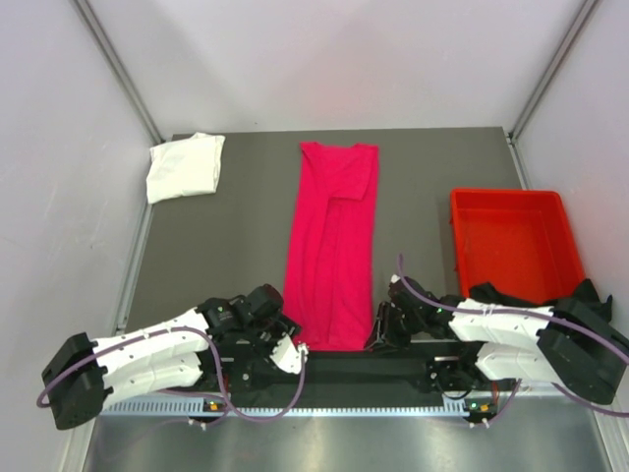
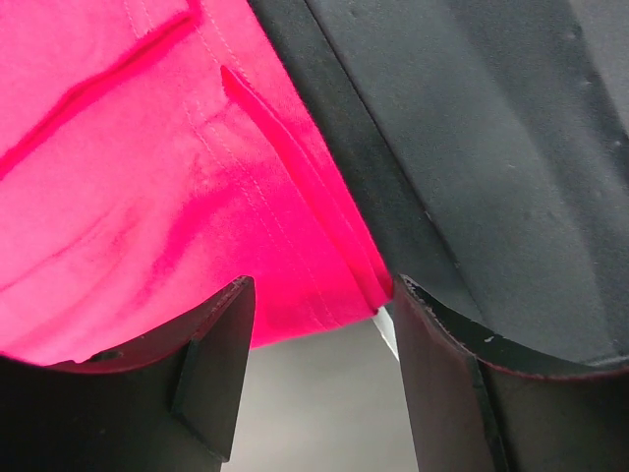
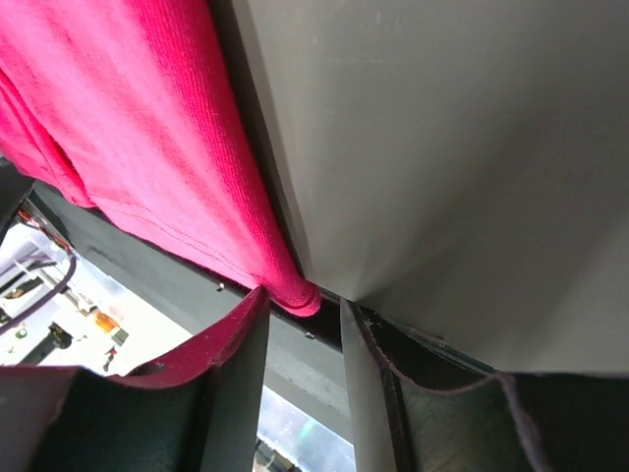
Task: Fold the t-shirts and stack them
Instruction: Fold the tshirt
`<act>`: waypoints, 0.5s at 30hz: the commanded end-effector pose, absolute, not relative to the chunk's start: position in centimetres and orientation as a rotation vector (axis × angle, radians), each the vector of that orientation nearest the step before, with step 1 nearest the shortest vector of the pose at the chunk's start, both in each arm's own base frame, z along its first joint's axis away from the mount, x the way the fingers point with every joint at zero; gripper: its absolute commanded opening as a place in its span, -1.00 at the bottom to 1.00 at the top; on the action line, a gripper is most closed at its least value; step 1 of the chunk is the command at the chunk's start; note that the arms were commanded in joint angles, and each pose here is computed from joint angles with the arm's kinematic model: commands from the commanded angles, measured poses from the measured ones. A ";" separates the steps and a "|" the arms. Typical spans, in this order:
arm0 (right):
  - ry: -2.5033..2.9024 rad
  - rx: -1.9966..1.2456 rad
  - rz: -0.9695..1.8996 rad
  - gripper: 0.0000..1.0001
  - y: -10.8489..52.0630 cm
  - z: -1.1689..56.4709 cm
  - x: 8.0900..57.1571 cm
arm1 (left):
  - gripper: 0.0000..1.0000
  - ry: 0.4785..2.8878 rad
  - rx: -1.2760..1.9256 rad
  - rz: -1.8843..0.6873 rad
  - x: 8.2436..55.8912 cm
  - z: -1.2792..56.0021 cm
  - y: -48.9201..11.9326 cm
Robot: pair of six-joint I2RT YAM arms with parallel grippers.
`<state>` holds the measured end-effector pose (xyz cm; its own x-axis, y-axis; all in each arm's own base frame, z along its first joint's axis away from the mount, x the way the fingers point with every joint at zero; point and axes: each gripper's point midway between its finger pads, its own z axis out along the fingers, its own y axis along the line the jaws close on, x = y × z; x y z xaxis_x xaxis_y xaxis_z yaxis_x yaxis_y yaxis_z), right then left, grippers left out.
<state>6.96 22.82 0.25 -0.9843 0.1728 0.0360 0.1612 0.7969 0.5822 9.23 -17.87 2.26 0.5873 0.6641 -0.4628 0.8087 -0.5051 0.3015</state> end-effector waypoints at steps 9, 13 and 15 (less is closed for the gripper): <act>2.876 0.228 1.008 -0.65 24.7 1.3 8.9 | -0.40 1.183 2.315 -0.392 9.5 1.2 -18.3; 2.871 0.211 1.020 -0.89 25.1 1.8 9.2 | -1.00 1.224 2.228 -0.330 11.1 2.2 -19.1; 2.871 0.193 1.012 -0.98 25.2 2.3 9.3 | -1.00 1.305 2.154 -0.292 12.1 3.1 -19.3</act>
<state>7.13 23.26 0.08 -0.9873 0.1539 0.0390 0.1481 0.8050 0.5745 9.12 -18.03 1.45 0.5300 0.6978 -0.4818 0.8473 -0.4580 0.2688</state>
